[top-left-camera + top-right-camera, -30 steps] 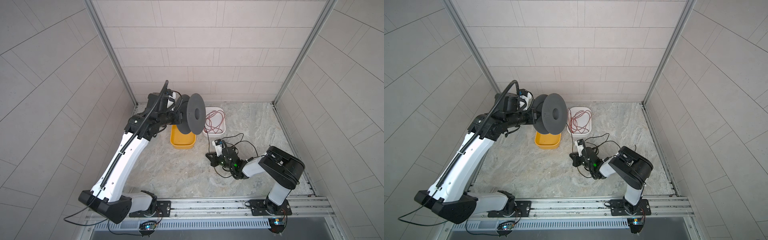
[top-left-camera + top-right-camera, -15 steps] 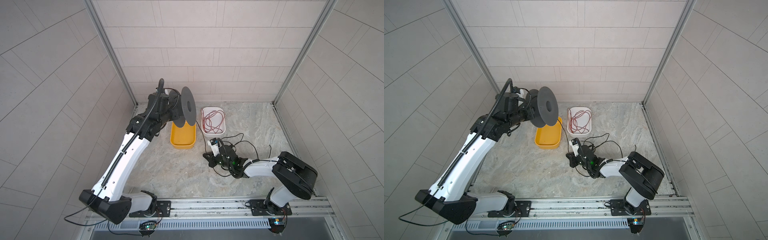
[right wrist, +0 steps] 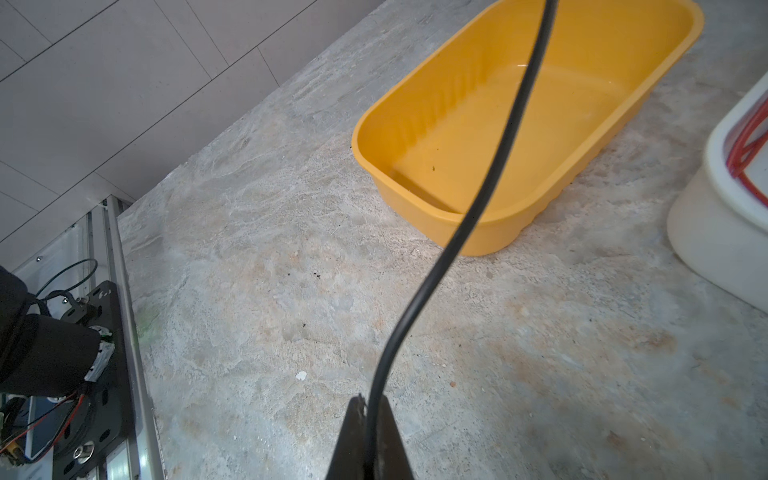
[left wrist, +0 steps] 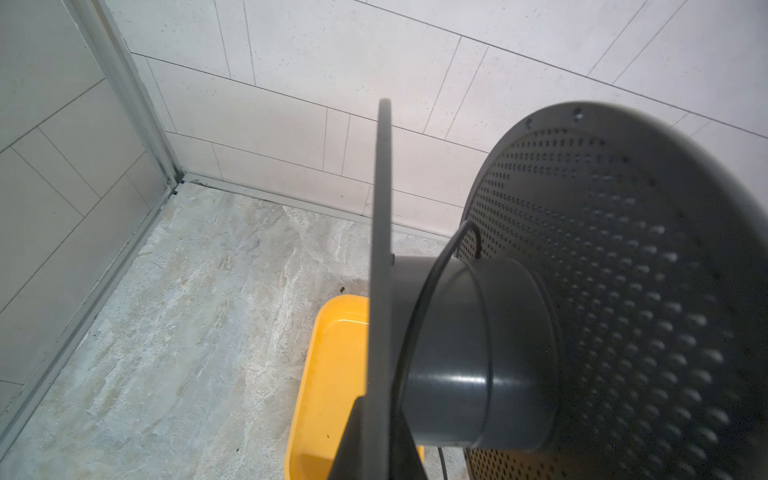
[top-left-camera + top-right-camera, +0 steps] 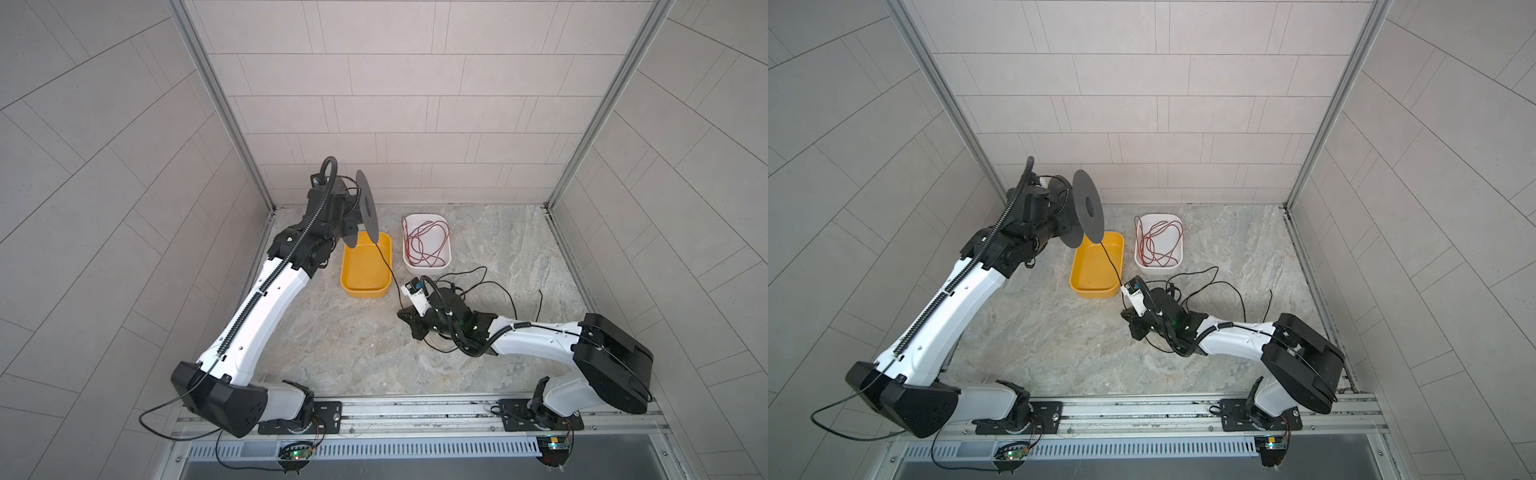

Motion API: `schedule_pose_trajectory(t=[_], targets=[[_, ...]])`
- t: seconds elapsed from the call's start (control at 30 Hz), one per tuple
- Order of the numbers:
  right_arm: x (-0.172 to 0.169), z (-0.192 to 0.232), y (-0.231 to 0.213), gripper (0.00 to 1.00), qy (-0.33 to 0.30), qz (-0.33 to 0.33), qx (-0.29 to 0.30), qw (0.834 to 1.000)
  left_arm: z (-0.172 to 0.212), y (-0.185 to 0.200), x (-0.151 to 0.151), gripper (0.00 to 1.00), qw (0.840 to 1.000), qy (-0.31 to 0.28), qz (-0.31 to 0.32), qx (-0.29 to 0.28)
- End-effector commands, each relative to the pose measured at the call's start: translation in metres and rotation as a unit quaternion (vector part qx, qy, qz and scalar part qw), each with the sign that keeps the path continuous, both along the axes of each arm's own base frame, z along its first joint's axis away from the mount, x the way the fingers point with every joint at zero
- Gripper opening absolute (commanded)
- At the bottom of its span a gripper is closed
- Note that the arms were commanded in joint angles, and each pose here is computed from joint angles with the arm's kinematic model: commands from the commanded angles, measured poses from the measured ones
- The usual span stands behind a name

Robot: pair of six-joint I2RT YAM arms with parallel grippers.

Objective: Wrap the cables

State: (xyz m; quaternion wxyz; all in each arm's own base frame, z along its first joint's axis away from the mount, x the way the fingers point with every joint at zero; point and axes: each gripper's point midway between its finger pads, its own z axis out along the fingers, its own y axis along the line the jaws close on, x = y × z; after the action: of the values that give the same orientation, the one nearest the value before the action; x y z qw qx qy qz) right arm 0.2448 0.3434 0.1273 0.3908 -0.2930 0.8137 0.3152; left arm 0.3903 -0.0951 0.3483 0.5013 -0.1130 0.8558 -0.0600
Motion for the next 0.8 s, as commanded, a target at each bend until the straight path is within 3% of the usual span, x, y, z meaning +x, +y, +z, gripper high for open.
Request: schedule_pose_trajectory(t=[0.0, 0.5, 0.77], targets=[[-0.012, 0.016, 0.000, 0.00, -0.013, 0.023, -0.019, 0.999, 0.021, 0.005, 0.010, 0.00, 0.998, -0.050, 0.022, 0.008], [-0.020, 0.109, -0.021, 0.00, -0.094, 0.036, -0.039, 0.994, -0.008, -0.025, 0.011, 0.00, 0.999, -0.022, -0.002, 0.050], [-0.030, 0.148, -0.019, 0.00, -0.107, 0.057, -0.004, 0.993, -0.023, -0.033, 0.013, 0.00, 0.994, -0.009, 0.005, 0.107]])
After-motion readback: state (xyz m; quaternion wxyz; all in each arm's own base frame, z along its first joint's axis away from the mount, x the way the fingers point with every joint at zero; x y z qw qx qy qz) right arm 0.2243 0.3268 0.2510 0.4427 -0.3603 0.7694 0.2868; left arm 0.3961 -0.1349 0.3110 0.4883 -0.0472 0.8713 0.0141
